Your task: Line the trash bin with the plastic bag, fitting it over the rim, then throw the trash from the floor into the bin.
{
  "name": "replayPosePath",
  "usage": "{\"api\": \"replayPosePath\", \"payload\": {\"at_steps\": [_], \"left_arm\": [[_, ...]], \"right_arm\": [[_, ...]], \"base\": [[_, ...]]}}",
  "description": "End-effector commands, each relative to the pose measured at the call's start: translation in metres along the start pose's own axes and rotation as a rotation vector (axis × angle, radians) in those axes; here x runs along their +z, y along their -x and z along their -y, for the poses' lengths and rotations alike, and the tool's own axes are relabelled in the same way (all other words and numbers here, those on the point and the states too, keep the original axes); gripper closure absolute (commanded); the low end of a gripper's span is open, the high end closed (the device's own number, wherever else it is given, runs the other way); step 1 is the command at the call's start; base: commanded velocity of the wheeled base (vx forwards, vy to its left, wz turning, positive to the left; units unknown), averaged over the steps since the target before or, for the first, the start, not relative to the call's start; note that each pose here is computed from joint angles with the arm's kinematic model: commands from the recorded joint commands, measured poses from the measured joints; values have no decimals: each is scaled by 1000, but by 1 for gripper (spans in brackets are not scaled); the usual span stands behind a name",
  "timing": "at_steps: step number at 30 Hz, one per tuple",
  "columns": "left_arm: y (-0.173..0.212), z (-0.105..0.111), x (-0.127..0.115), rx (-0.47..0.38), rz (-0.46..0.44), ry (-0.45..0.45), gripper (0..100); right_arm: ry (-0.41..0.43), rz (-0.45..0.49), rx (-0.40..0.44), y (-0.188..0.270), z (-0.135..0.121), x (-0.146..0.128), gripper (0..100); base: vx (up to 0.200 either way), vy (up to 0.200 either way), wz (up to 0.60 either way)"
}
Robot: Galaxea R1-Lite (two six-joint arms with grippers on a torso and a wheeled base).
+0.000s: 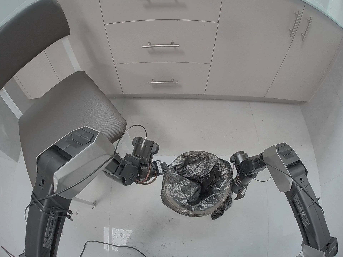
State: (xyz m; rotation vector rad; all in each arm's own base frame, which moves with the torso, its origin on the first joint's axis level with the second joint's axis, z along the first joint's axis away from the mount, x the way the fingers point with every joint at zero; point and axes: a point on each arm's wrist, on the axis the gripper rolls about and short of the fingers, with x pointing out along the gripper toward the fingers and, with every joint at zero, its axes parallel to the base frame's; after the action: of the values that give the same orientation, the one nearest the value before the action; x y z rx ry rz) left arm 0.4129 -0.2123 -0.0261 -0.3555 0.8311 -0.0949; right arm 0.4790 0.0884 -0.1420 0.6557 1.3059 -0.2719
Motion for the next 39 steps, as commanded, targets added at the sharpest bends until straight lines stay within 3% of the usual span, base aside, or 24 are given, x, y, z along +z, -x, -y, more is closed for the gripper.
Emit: {"api": "replayPosePath", "payload": {"at_steps": [1, 18, 19, 34, 39], "left_arm": [[0, 0, -1, 0, -1, -2, 0], [0, 0, -1, 0, -1, -2, 0], [0, 0, -1, 0, -1, -2, 0], [0, 0, -1, 0, -1, -2, 0], [0, 0, -1, 0, -1, -2, 0]], "right_arm": [[3, -30, -29, -19, 8, -9, 0], [38, -48, -54, -33, 16, -16, 0], [40, -48, -54, -33, 16, -16, 100], [77, -58, -79, -30, 17, -16, 100], [119, -113, -127, 9, 8, -12, 100]], "base": [[0, 0, 0], [0, 0, 0], [0, 0, 0], [0, 0, 0], [0, 0, 0]]}}
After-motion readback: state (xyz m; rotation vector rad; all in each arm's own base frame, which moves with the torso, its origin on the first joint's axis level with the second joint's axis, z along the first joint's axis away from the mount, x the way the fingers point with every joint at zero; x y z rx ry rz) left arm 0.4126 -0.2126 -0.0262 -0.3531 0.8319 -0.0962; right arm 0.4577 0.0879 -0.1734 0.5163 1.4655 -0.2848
